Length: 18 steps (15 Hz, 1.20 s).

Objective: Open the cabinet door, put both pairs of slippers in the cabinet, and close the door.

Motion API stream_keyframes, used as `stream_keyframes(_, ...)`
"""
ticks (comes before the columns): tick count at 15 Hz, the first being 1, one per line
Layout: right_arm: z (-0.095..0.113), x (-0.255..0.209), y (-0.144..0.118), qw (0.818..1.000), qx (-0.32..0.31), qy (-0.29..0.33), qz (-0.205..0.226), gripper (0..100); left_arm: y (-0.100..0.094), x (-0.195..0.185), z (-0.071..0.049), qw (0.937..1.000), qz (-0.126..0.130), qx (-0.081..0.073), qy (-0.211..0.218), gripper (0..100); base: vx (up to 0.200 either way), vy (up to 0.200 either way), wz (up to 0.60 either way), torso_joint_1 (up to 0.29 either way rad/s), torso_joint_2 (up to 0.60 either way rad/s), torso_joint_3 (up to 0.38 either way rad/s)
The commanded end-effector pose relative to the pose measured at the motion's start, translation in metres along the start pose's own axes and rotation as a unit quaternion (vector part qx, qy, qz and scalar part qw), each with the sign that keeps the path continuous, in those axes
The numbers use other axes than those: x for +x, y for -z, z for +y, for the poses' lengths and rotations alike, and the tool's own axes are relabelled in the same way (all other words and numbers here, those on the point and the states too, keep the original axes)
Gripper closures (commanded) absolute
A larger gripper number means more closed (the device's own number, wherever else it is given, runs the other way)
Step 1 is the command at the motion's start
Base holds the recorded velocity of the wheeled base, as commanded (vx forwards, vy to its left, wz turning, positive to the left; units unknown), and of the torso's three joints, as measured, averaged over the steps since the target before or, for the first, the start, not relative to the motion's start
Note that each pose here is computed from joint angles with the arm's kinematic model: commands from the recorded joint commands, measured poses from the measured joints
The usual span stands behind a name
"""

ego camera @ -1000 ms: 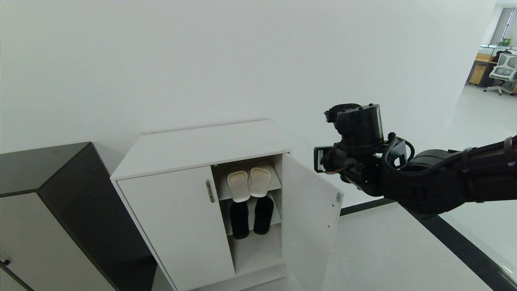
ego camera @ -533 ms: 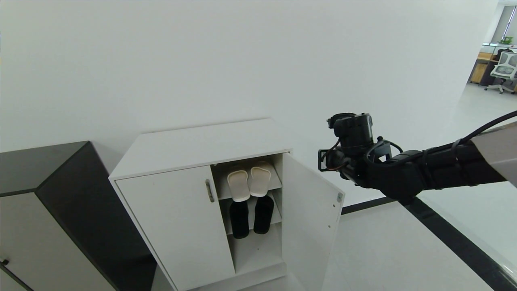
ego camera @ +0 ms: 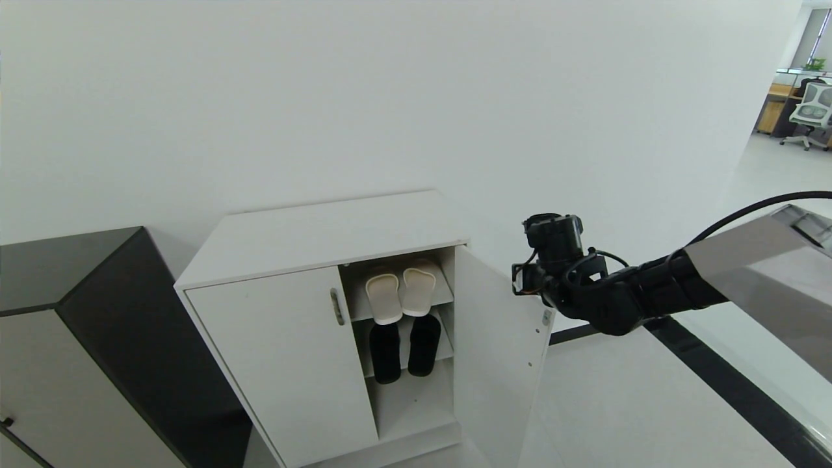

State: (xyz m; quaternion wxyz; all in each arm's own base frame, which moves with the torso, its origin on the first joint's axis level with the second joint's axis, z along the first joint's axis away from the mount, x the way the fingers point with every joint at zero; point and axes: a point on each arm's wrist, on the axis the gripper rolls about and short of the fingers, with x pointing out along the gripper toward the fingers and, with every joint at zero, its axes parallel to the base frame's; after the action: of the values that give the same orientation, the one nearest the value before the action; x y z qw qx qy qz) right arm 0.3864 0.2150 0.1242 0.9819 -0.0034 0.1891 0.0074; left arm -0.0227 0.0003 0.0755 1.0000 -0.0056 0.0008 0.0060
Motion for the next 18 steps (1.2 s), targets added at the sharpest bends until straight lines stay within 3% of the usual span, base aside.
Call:
stream_keyframes(1, 0.0, 0.008, 0.01, 1.0, -0.004, 0.004, 0.012, 100, 0.0, 0.0, 0.0, 1.0, 0.0, 0.0, 0.0, 100, 0.0, 0.0, 0.0, 0.0, 0.0, 0.0)
stream_keyframes(8, 0.005, 0.007, 0.021, 1.0, -0.016, 0.001, 0.026, 100, 0.0, 0.0, 0.0, 1.0, 0.0, 0.0, 0.0, 100, 0.0, 0.0, 0.0, 0.0, 0.0, 0.0)
stream_keyframes(13, 0.031, -0.011, 0.024, 0.999, -0.028, -0.031, 0.022, 100, 0.0, 0.0, 0.0, 1.0, 0.0, 0.0, 0.0, 100, 0.0, 0.0, 0.0, 0.0, 0.0, 0.0)
stream_keyframes(18, 0.061, -0.058, 0.022, 0.995, -0.038, -0.093, 0.0, 100, 0.0, 0.0, 0.0, 1.0, 0.0, 0.0, 0.0, 100, 0.0, 0.0, 0.0, 0.0, 0.0, 0.0)
